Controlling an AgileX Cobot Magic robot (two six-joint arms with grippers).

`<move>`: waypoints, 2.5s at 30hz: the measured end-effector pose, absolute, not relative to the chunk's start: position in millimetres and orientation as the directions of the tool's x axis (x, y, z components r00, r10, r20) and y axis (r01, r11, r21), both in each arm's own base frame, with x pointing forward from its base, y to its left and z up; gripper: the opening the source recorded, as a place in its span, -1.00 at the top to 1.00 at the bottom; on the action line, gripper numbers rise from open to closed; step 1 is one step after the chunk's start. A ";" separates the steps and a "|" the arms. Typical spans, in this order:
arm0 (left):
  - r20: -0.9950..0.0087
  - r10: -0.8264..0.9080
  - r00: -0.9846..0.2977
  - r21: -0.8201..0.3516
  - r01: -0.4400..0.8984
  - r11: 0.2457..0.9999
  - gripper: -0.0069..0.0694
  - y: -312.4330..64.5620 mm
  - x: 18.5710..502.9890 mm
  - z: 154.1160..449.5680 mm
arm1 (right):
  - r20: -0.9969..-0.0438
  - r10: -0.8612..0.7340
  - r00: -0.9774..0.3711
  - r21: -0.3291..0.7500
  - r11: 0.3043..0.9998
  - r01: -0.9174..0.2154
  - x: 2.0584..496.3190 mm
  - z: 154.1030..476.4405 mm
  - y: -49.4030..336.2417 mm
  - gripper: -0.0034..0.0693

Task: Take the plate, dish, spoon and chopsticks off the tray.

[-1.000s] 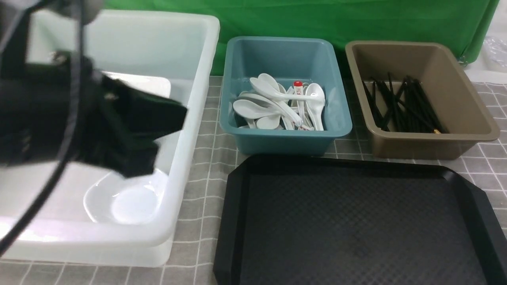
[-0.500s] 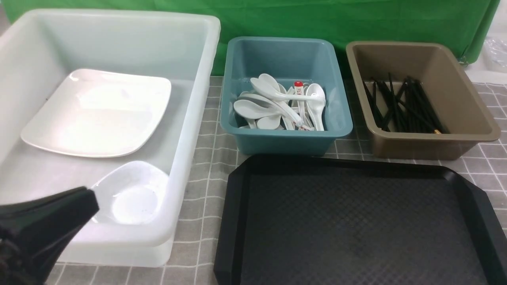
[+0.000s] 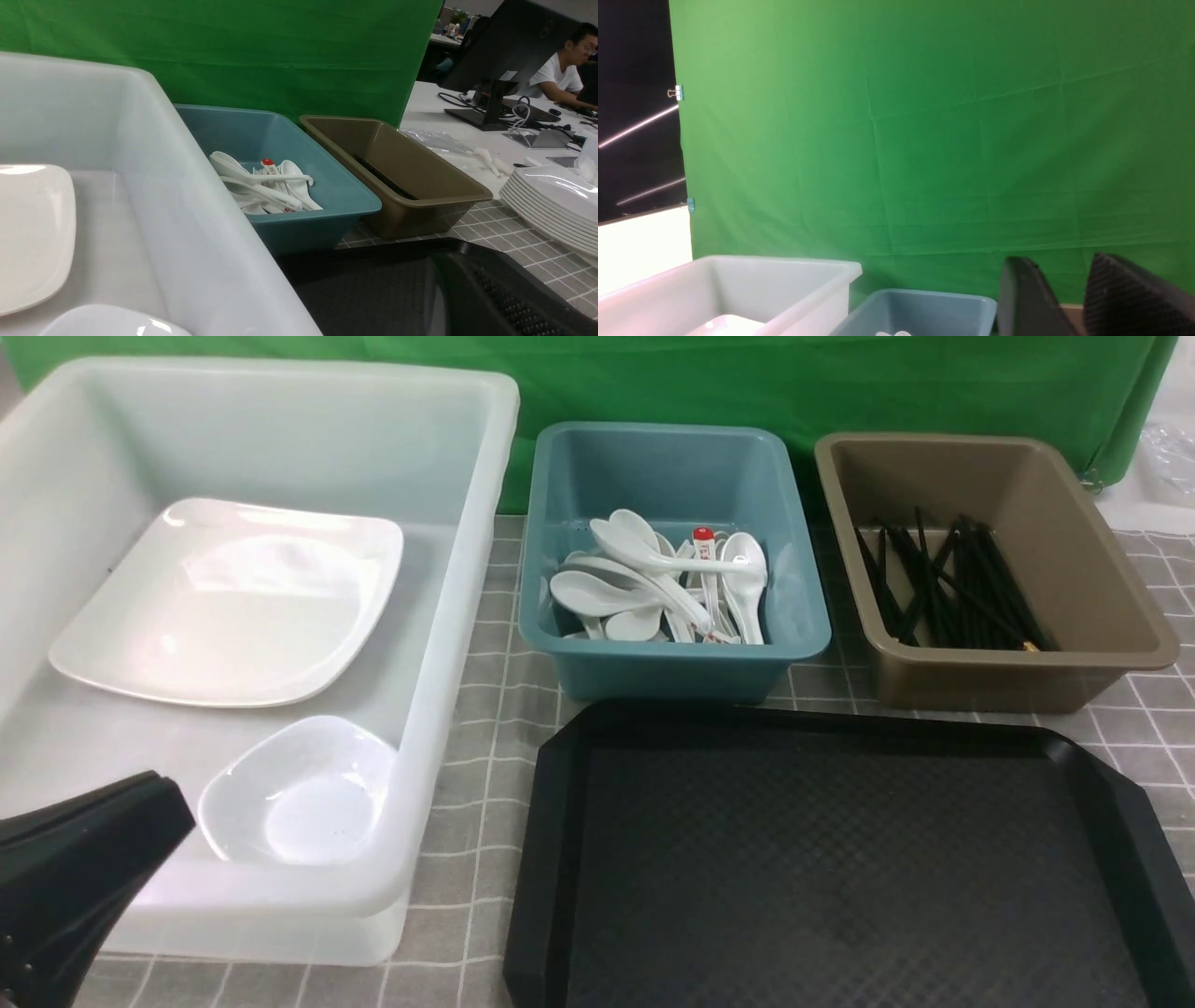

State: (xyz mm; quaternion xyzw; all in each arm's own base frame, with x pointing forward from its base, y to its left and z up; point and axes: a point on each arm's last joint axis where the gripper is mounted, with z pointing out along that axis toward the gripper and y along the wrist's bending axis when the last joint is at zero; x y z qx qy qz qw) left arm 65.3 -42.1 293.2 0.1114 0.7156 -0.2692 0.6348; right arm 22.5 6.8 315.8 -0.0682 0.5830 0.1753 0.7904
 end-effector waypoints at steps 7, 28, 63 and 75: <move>-0.997 -0.033 -0.067 -0.061 0.495 0.867 0.81 -39.5 67.0 293.6 | -0.946 0.197 0.259 0.096 0.929 -0.357 22.5 315.8 6.8 0.26; -0.996 0.021 -0.082 0.021 0.004 1.000 0.81 -0.6 56.6 196.9 | -0.946 0.197 0.258 0.096 0.929 -0.357 22.6 315.6 6.9 0.26; -0.990 0.037 -0.140 0.036 0.010 0.999 0.81 -0.9 55.8 191.0 | -0.980 0.043 0.193 -0.011 0.963 -0.269 29.9 294.3 6.9 0.26; -0.989 0.038 -0.140 0.037 0.010 0.999 0.81 -0.9 55.7 190.9 | -0.948 -0.091 -0.304 -0.107 0.994 0.037 52.5 175.9 -5.4 0.26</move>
